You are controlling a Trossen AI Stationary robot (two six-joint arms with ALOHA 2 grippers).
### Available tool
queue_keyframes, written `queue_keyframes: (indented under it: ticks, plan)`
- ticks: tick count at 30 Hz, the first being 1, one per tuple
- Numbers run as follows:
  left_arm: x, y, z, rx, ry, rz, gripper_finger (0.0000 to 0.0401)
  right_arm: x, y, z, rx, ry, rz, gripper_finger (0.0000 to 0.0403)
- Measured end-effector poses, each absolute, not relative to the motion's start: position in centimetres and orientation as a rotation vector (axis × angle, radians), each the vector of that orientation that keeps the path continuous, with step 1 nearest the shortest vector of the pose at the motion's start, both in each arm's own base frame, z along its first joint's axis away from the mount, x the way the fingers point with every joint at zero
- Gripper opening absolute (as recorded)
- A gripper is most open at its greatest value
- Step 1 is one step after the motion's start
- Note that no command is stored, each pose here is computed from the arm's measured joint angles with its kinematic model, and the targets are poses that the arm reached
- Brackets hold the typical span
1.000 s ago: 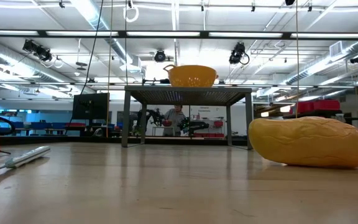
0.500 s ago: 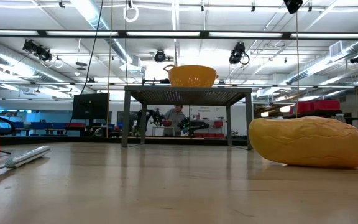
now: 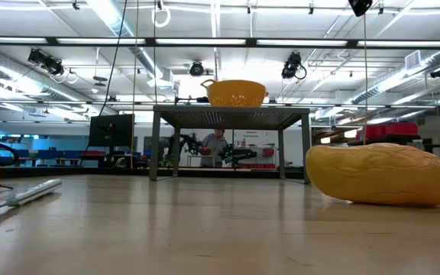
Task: Pick & Place Fruit
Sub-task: Put the kiwi into the colander bowl on the shelf
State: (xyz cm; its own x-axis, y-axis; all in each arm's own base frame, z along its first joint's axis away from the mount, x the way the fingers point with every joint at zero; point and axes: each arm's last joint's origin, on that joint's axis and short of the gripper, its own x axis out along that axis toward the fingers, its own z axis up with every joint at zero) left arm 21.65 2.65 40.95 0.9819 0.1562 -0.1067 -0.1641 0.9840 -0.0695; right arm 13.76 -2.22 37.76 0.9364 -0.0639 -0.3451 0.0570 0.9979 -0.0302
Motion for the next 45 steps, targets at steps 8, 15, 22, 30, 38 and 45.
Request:
queue_keyframes:
  ticks: [8,15,22,30,38,45]
  plan:
    - [21.6,2.7,40.9,-0.077,0.102,0.162,0.0005,14.7,-1.5,36.5,-0.008,0.479,0.000,0.0018]
    - [21.7,2.7,40.9,-0.075,0.104,0.173,0.0005,15.6,-0.5,35.7,-0.019,0.545,0.068,0.0018]
    - [21.6,2.7,40.9,-0.069,0.104,0.183,0.0010,16.4,0.2,35.3,0.001,0.577,0.083,0.0018]
    - [21.6,2.7,40.9,-0.048,0.106,0.182,0.0009,16.9,1.5,34.5,0.021,0.655,0.141,0.0006]
    - [21.6,2.7,40.9,-0.049,0.106,0.182,0.0005,17.2,2.5,33.7,0.001,0.736,0.193,0.0004]
    - [21.6,2.7,40.9,-0.051,0.106,0.187,0.0006,17.9,3.2,33.0,-0.015,0.787,0.224,0.0004]
